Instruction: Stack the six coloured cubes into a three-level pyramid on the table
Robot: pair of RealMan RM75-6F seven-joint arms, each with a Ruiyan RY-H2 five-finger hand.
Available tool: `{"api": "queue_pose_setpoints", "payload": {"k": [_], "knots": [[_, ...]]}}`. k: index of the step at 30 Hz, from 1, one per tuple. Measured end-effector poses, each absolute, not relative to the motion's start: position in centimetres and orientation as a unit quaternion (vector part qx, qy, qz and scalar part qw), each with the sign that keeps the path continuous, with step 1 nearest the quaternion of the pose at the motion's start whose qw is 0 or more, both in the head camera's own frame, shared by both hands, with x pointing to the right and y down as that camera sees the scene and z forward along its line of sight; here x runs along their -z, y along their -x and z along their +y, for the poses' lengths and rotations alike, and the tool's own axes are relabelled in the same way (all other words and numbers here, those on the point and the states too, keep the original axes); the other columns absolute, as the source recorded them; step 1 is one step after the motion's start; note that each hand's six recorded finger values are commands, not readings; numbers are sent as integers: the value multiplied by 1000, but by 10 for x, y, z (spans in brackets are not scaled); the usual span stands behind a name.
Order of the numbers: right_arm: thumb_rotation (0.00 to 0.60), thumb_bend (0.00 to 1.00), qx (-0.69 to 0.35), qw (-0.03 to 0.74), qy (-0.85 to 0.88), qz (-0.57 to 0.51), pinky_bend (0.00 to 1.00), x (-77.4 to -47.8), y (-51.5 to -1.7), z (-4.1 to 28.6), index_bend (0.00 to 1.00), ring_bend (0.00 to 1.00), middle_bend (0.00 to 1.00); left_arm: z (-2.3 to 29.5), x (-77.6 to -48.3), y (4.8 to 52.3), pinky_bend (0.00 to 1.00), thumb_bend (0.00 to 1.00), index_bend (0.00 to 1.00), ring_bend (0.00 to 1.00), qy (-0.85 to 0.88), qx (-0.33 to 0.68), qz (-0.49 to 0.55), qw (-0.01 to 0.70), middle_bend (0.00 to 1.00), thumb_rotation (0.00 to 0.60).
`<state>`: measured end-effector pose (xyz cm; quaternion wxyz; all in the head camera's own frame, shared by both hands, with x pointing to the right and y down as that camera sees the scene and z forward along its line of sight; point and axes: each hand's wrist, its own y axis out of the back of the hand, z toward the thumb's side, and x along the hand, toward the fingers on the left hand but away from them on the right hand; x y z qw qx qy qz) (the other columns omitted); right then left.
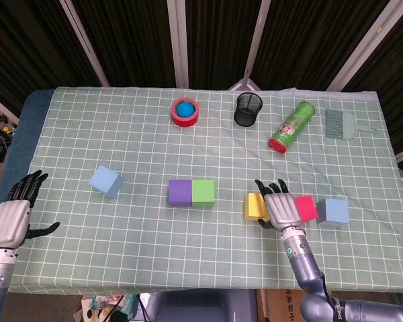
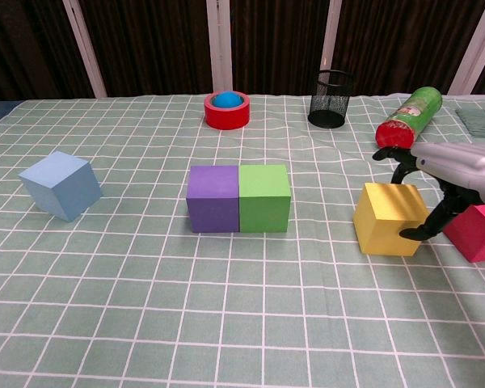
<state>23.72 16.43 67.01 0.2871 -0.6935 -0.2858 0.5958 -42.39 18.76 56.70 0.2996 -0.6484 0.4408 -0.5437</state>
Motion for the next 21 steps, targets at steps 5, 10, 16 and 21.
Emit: {"api": "queue_pose_setpoints", "payload": {"k": [5,10,16,21], "knots": [[600,329,-595,288,693,-287,0,-672,-235,163,0,218,366,188,-570,426,89,103,0,0,648,547,440,296,0,600],[600,333,-591,290,695,-290,0,-673,-233,160,0,227,372,188,-572,428,89,103,0,0,646,549,442,293,0,600],[600,334,-577,294,701,-298,0,-670,-228,155,0,227,372,188,-573,428,89,103,0,0,646,551,440,292,0,600],[600,333,-565,300,707,-302,0,-668,-222,149,0,227,372,187,-574,429,89,103,0,0,644,555,439,291,0,600]]}}
